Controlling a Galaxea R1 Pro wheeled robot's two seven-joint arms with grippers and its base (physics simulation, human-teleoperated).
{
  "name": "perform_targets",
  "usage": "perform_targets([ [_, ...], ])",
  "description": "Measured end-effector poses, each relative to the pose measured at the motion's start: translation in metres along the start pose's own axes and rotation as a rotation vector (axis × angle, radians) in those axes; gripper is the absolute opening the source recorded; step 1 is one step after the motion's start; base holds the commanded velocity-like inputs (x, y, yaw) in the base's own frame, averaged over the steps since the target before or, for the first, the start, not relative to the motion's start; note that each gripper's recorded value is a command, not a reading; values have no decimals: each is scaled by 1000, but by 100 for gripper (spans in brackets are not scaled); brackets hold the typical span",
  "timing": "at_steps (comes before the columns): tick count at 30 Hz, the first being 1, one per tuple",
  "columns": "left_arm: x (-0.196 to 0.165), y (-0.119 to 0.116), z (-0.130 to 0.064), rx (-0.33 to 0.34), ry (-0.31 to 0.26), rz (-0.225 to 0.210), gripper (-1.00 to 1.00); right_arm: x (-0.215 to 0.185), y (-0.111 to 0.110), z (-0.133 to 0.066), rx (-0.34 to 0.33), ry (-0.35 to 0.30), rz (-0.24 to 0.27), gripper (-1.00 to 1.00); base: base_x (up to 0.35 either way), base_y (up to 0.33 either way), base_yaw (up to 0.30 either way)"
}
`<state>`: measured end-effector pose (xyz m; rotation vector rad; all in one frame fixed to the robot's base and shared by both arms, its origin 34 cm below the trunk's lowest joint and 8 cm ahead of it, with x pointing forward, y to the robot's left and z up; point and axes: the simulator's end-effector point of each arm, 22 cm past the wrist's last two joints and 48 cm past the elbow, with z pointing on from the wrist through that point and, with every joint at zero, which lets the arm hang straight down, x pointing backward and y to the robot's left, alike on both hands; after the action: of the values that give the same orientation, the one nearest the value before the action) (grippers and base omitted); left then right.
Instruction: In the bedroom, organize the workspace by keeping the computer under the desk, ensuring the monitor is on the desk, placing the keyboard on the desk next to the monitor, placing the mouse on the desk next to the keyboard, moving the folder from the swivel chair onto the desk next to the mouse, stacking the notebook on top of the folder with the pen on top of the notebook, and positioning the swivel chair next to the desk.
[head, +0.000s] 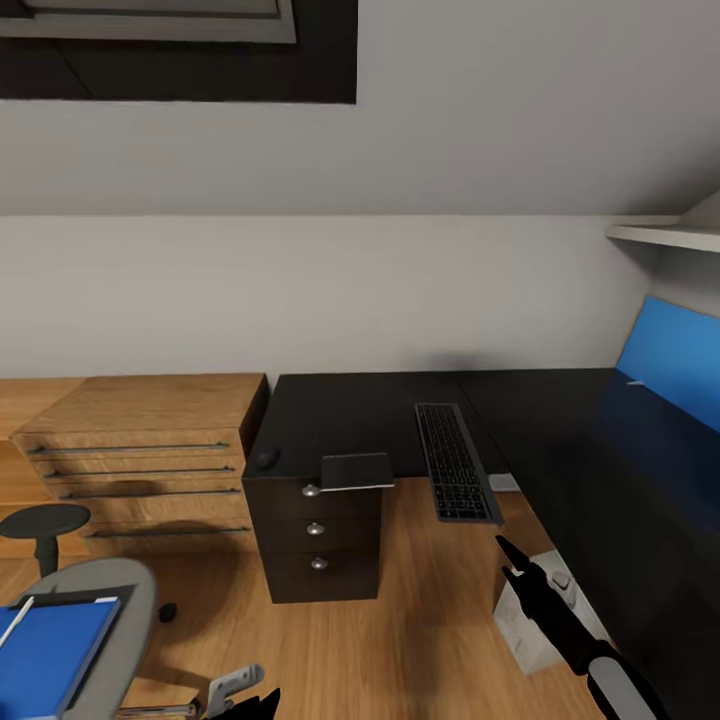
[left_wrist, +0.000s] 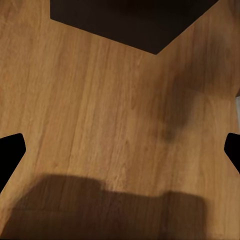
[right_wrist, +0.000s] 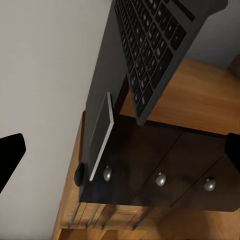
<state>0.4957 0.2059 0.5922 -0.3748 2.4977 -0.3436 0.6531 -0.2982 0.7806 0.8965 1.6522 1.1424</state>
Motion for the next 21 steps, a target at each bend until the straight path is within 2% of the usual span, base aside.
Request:
perform_targets([
  [21,17,11,27,0,-1,0,100,2,-33,3,2,-1,-11,100,0,0,0],
])
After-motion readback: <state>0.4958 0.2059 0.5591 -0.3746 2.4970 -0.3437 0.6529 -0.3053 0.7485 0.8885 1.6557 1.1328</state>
